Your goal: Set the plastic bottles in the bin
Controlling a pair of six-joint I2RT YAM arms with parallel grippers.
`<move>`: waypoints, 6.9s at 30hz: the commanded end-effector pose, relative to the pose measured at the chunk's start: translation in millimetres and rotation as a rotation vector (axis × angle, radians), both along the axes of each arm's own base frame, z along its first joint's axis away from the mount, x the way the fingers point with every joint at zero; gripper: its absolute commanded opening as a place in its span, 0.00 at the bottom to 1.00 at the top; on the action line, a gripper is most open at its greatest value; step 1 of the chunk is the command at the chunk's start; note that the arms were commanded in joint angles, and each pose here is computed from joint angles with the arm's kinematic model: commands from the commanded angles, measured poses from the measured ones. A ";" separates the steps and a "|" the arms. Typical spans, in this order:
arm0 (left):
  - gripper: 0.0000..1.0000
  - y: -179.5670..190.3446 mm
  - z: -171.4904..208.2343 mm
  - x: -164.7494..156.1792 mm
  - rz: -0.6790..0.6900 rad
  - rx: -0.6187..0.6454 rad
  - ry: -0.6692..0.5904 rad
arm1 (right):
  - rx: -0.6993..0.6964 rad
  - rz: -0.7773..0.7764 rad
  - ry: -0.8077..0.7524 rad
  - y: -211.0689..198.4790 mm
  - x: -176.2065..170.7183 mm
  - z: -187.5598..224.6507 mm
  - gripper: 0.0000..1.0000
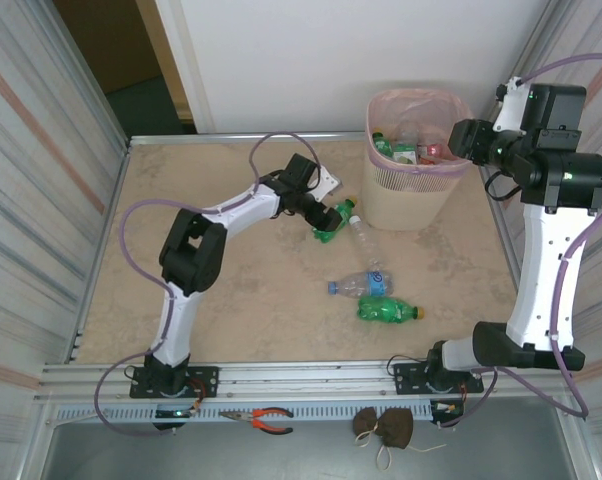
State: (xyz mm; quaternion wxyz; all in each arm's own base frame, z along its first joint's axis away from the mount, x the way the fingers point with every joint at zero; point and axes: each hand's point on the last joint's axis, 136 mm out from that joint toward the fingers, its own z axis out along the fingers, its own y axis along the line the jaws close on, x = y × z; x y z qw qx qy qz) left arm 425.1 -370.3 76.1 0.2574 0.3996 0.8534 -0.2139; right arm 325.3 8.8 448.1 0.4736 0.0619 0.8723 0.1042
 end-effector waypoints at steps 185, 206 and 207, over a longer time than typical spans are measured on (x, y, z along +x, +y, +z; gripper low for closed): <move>0.74 63.9 251.1 -91.1 -0.107 -0.570 -0.329 | 0.004 0.063 0.258 0.8 226.4 -219.1 0.29; 0.71 39.5 188.6 -110.6 -0.133 -0.462 -0.159 | 0.109 0.080 -0.071 21.1 152.8 -59.1 0.35; 0.71 36.1 183.3 -116.0 -0.164 -0.446 -0.161 | 0.114 0.079 -0.078 21.6 147.3 -58.1 0.35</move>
